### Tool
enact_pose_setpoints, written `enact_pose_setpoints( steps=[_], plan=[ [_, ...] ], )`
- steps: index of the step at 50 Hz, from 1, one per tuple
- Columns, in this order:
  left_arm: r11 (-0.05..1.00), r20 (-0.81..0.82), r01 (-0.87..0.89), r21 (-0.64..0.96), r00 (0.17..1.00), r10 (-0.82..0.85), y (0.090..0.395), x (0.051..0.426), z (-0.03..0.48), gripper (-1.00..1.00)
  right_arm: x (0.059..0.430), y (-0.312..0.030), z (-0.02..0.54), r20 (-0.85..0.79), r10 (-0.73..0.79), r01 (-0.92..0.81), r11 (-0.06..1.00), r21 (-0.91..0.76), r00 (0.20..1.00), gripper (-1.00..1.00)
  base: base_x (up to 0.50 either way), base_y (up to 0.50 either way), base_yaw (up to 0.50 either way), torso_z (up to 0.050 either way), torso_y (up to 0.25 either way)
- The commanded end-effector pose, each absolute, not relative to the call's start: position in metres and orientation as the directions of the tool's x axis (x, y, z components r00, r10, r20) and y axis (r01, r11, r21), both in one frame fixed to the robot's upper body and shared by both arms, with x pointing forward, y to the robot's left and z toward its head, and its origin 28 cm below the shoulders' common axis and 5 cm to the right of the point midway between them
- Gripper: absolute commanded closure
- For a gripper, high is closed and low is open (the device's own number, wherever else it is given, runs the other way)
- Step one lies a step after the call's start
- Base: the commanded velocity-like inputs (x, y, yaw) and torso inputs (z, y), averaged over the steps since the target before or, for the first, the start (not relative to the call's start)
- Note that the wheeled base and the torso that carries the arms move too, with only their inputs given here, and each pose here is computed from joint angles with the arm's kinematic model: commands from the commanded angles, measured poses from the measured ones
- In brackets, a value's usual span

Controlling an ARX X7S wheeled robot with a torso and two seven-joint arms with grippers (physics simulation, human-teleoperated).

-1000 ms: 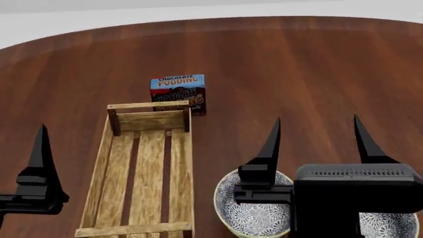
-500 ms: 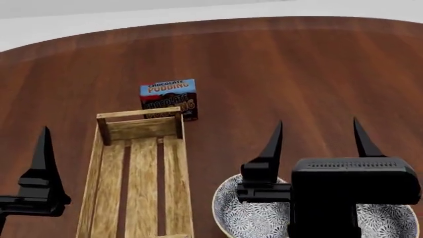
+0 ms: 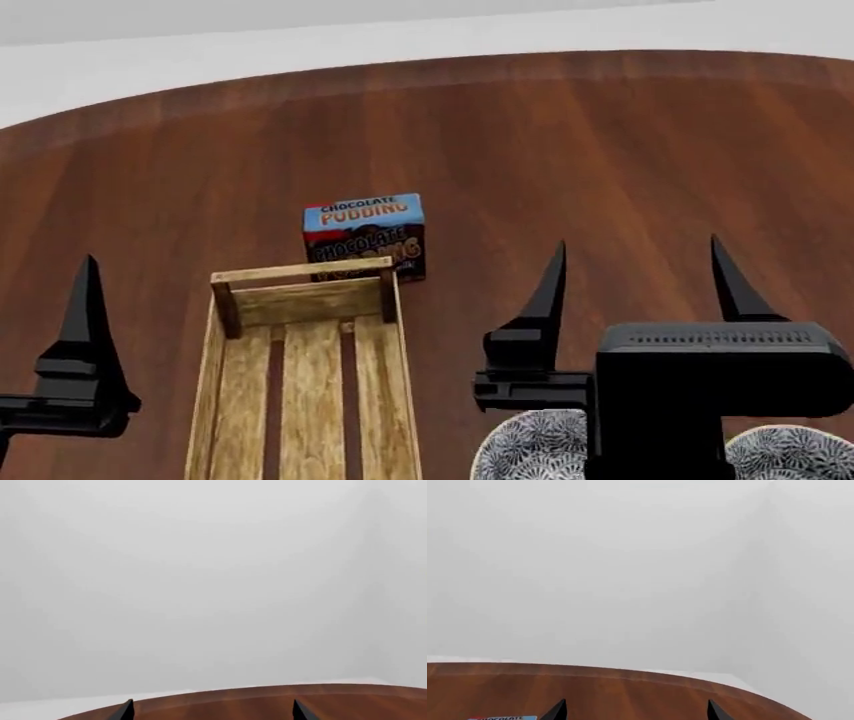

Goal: Stack the left bowl on the right bowl and place them in the tray.

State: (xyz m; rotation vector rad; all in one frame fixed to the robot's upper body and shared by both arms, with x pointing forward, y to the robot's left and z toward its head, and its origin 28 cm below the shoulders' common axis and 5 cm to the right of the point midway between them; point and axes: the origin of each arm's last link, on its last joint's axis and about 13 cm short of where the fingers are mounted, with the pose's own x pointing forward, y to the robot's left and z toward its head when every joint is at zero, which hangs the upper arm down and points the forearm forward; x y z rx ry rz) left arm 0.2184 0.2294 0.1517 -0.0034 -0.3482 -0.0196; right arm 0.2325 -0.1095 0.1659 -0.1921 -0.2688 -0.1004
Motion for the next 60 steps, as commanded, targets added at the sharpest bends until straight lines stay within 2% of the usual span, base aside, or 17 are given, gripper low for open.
enact_pose_setpoints(
  steps=[1,38,60],
  plan=[
    [1.0,0.346,0.019,-0.003,0.938,-0.017,0.2292,0.2172,0.1524,-1.0,0.2304,-0.1092,0.167,0.291,-0.062,0.115,0.979,-0.168,0.955,-1.0,0.49,-0.08,0.0,0.0,0.0],
    [1.0,0.344,0.021,-0.016,0.939,-0.014,0.2323,0.216,0.151,-1.0,0.2298,-0.1093,0.1662,0.285,-0.051,0.097,0.984,-0.148,0.957,-1.0,0.04,-0.01,0.0,0.0,-0.002],
    [1.0,0.342,0.009,-0.016,0.94,-0.003,0.2337,0.2151,0.1538,-1.0,0.2309,-0.1089,0.1653,0.283,-0.046,0.089,0.986,-0.142,0.958,-1.0,0.0,0.0,0.0,0.0,-0.248]
  ],
)
